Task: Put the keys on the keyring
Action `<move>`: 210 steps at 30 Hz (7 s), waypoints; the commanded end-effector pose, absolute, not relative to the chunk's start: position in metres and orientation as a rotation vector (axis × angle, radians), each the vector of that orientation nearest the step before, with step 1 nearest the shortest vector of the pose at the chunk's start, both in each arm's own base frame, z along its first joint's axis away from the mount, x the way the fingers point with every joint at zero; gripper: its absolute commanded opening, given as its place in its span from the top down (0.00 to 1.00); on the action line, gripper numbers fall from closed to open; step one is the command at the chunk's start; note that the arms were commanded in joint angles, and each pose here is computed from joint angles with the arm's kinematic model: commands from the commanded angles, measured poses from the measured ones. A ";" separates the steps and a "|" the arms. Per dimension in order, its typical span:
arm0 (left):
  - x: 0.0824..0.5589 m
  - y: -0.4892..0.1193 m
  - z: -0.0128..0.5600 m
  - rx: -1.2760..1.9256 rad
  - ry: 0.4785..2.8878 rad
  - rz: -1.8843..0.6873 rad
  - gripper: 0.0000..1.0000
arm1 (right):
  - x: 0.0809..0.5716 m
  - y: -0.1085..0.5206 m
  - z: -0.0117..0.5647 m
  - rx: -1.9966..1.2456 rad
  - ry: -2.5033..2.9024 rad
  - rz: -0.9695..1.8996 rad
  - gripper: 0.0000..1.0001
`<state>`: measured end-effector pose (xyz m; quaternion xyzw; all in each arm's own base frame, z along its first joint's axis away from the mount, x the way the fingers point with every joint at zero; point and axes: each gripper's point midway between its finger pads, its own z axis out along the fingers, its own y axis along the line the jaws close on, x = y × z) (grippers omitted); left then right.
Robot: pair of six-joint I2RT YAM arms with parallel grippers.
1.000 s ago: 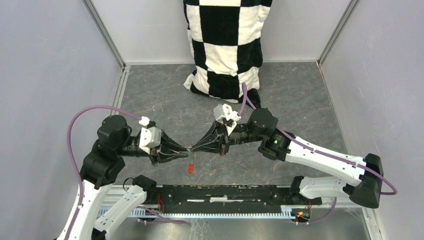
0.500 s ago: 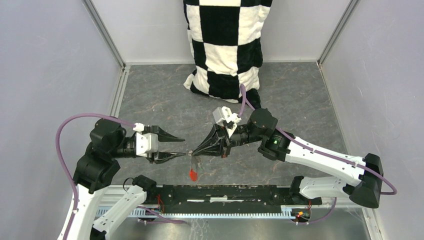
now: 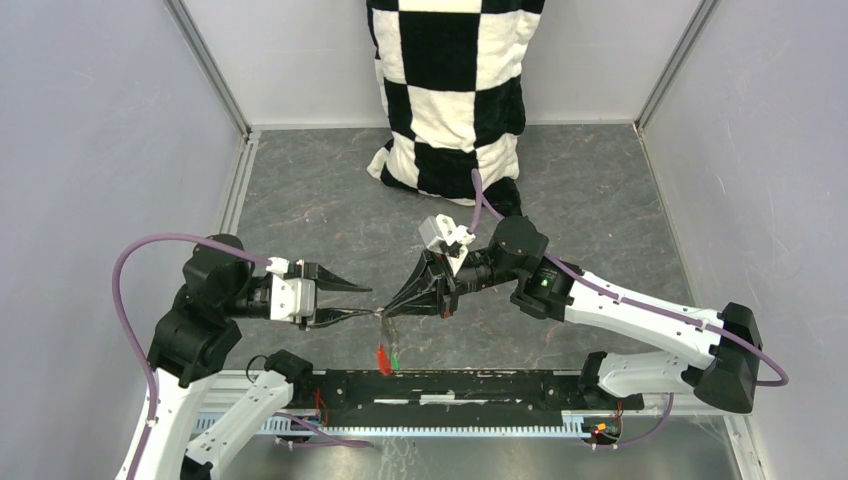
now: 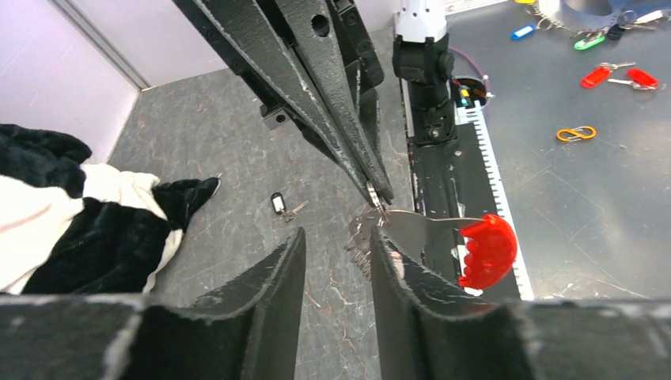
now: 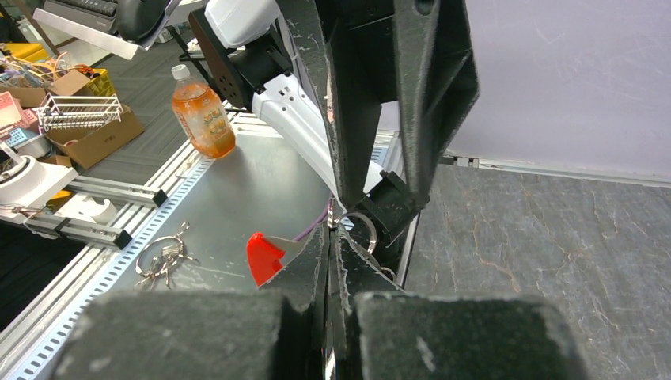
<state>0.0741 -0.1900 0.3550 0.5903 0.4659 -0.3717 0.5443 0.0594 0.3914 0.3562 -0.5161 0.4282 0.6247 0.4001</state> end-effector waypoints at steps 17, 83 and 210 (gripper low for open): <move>0.044 -0.187 0.349 1.494 1.054 -0.973 0.63 | 0.063 0.388 0.407 -1.215 0.945 1.570 1.00; 0.070 -0.198 0.361 1.214 1.305 -1.132 0.77 | 0.075 0.392 0.403 -1.210 0.989 1.502 0.99; 0.090 -0.198 0.371 1.065 1.288 -1.069 0.98 | 0.295 0.194 0.038 -1.691 1.675 0.455 0.46</move>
